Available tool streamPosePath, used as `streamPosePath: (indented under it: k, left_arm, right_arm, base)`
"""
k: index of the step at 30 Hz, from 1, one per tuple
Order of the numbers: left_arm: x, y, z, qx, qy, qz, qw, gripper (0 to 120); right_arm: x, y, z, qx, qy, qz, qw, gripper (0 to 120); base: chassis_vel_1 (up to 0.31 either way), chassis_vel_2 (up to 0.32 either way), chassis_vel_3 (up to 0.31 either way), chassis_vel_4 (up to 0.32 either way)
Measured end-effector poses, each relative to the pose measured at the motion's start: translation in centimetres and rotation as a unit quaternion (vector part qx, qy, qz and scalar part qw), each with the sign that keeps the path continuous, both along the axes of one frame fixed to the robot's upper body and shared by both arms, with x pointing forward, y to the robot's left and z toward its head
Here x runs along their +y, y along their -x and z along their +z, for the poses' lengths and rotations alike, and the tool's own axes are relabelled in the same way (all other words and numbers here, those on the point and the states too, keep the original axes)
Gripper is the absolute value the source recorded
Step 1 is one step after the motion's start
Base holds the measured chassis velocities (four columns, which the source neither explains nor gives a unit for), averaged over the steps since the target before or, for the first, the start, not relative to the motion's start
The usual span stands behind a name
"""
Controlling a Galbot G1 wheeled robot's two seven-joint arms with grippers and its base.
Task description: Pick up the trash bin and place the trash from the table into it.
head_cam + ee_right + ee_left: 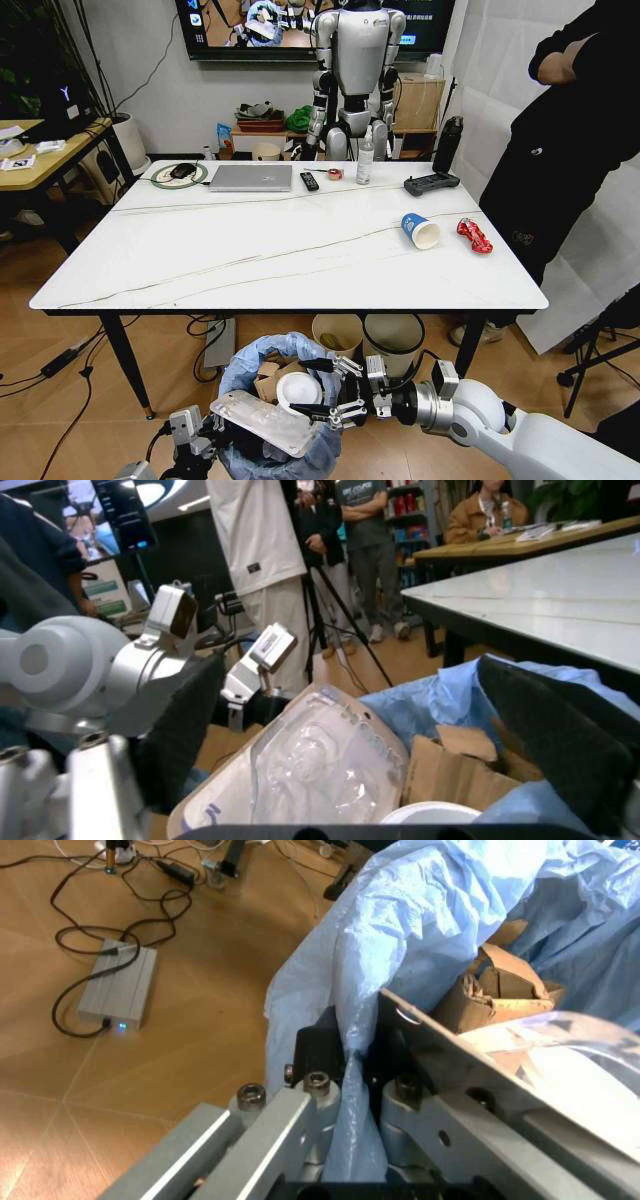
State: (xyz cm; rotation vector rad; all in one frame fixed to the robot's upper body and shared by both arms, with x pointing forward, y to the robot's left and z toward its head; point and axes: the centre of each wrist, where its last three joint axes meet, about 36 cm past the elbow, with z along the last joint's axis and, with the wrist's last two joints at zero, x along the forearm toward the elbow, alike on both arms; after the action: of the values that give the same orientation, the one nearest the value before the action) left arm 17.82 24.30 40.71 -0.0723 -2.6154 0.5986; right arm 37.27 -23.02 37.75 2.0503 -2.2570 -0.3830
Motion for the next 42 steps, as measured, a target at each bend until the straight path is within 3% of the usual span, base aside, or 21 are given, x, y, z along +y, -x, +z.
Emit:
streamPosePath:
  k: [4, 6, 10, 11, 16, 19, 22, 23, 26, 28, 31, 33, 36, 42]
  left_arm:
    - [0.0, 0.0, 0.0, 0.000, -0.001, -0.001, 1.0000, 0]
    - [0.0, 0.0, 0.0, 0.001, -0.001, -0.002, 1.0000, 0]
    - [-0.1, 0.1, -0.2, 0.004, -0.001, -0.005, 1.0000, 0]
    - [-0.1, 0.1, -0.2, 0.004, -0.001, -0.005, 1.0000, 0]
    - [-0.1, 0.1, -0.1, 0.003, -0.003, -0.010, 0.9999, 0]
    - [-0.1, 0.2, 0.1, 0.002, -0.003, -0.011, 0.9999, 0]
    - [-0.1, 0.3, 0.3, 0.001, -0.005, -0.012, 0.9999, 0]
    - [-0.1, 0.3, 0.3, 0.001, -0.005, -0.012, 0.9999, 0]
    - [-0.2, 0.4, 0.3, 0.001, -0.006, -0.010, 0.9999, 0]
    - [-0.2, 0.5, 0.4, 0.001, -0.008, -0.009, 0.9999, 0]
    - [-0.1, 0.6, 0.5, 0.000, -0.009, -0.008, 0.9999, 0]
    - [-0.1, 0.7, 0.7, -0.001, -0.011, -0.006, 0.9999, 0]
    - [0.0, 0.8, 0.8, -0.002, -0.013, -0.005, 0.9999, 0]
    - [0.0, 0.8, 0.8, -0.002, -0.012, -0.002, 0.9999, 0]
  right_arm:
    - [-0.1, -1.0, 2.2, -0.022, -0.004, -0.032, 0.999, 100]
    - [-0.4, -2.2, 4.8, -0.041, -0.002, -0.085, 0.996, 100]
    - [-3.0, -4.6, 9.6, -0.061, 0.016, -0.253, 0.965, 100]
    - [-3.0, -4.6, 9.6, -0.061, 0.016, -0.253, 0.965, 100]
    - [-7.6, -7.2, 11.5, -0.076, 0.027, -0.375, 0.923, 100]
    - [-8.7, -7.9, 11.5, -0.063, 0.040, -0.404, 0.912, 100]
    - [-9.0, -9.0, 10.5, 0.010, 0.085, -0.447, 0.890, 100]
    - [-9.0, -9.0, 10.5, 0.010, 0.085, -0.447, 0.890, 100]
    - [-8.3, -10.6, 8.5, 0.057, 0.118, -0.485, 0.865, 100]
    - [-8.3, -12.6, 7.3, 0.072, 0.132, -0.510, 0.847, 100]
    - [-8.8, -13.8, 6.9, 0.076, 0.138, -0.522, 0.838, 100]
    - [-10.0, -15.8, 6.3, 0.081, 0.146, -0.541, 0.824, 100]
    - [-10.9, -17.2, 6.0, 0.084, 0.151, -0.551, 0.816, 100]
    - [-11.0, -18.7, 5.2, 0.090, 0.153, -0.551, 0.815, 100]
  base:
    - [0.000, 0.000, 0.000, 0.000]
    - [0.000, 0.000, 0.000, 0.000]
    - [0.000, 0.000, 0.000, 0.000]
    - [0.000, 0.000, 0.000, 0.000]
    - [0.000, 0.000, 0.000, 0.000]
    - [0.000, 0.000, 0.000, 0.000]
    - [0.000, 0.000, 0.000, 0.000]
    - [0.000, 0.000, 0.000, 0.000]
    - [0.000, 0.000, 0.000, 0.000]
    - [0.000, 0.000, 0.000, 0.000]
    - [0.000, 0.000, 0.000, 0.000]
    - [0.000, 0.000, 0.000, 0.000]
    - [0.000, 0.000, 0.000, 0.000]
    - [0.000, 0.000, 0.000, 0.000]
